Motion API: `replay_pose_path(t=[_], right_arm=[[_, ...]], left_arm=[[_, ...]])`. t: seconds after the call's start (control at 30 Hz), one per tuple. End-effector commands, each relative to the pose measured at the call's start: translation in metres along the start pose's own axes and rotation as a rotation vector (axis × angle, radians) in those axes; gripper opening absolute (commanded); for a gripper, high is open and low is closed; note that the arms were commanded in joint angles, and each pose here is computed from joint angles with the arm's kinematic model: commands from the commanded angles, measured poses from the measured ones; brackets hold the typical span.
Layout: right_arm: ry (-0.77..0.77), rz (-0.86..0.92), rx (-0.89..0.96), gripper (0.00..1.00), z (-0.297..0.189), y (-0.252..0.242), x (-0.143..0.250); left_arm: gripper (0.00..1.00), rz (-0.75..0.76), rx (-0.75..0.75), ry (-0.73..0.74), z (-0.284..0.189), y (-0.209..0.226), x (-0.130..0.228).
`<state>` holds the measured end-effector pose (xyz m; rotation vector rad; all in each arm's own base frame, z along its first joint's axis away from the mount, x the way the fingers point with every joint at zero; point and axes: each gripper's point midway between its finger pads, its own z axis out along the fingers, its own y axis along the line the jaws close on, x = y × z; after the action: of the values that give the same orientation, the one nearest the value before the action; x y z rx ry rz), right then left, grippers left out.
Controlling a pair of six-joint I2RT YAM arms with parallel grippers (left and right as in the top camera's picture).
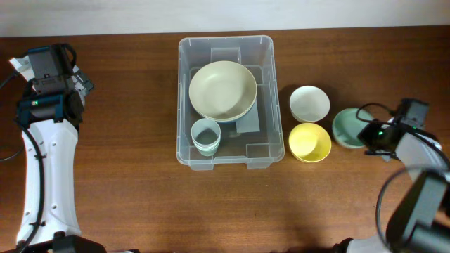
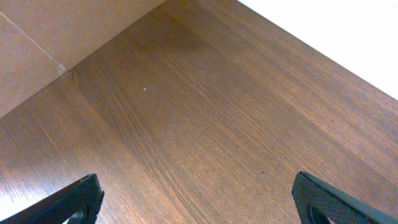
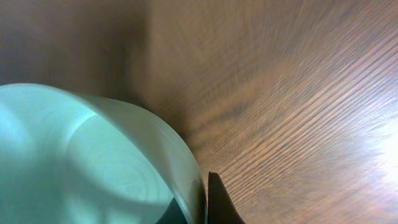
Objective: Pack container
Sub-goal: 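Carry the mint bowl into the container's front-right area and release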
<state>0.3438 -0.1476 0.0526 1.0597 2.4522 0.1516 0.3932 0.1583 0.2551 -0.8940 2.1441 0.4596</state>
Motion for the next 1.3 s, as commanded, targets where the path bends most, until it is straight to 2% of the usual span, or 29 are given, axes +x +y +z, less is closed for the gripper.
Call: replay_pose_path(t=[0.0,0.1,0.2,0.43,0.67,0.87,1.13,1.27], right_arm=[[-0.200,-0.060,-0.095,0.04,-0.064,0.028,-0.043],[-0.304,-0.115,-0.203,0.04,-0.112,0.062,-0.054],[-0.351,-0.231,-0.273,0.04,-0.149,0.098,-0.044],[-0.311,-0.648,-0.434,0.04,-0.183,0.193,0.030],[-0.293,-1.015,-0.357,0.04,-0.165,0.233,0.095],[-0.197,-1.178,-0.313,0.04,-0.130,0.249,0.144],[-0.076,-1.260,-0.253,0.04,-0.084,0.249,0.180],[-0.059,-1.265,-0.243,0.04,-0.079,0.247,0.183]], left_arm=[[0.99,0.000,-0.012,-0.016,-0.002,0.004,-0.006],[0.99,0.000,-0.012,-0.015,-0.002,0.004,-0.006],[1.00,0.000,-0.012,-0.016,-0.002,0.003,-0.006],[0.99,0.000,-0.012,-0.016,-0.002,0.004,-0.006],[0.99,0.000,-0.012,-0.016,-0.002,0.003,-0.006],[0.99,0.000,-0.012,-0.016,-0.002,0.003,-0.006],[1.00,0.000,-0.012,-0.016,-0.002,0.003,-0.006],[0.99,0.000,-0.012,-0.016,-0.002,0.003,-0.006]])
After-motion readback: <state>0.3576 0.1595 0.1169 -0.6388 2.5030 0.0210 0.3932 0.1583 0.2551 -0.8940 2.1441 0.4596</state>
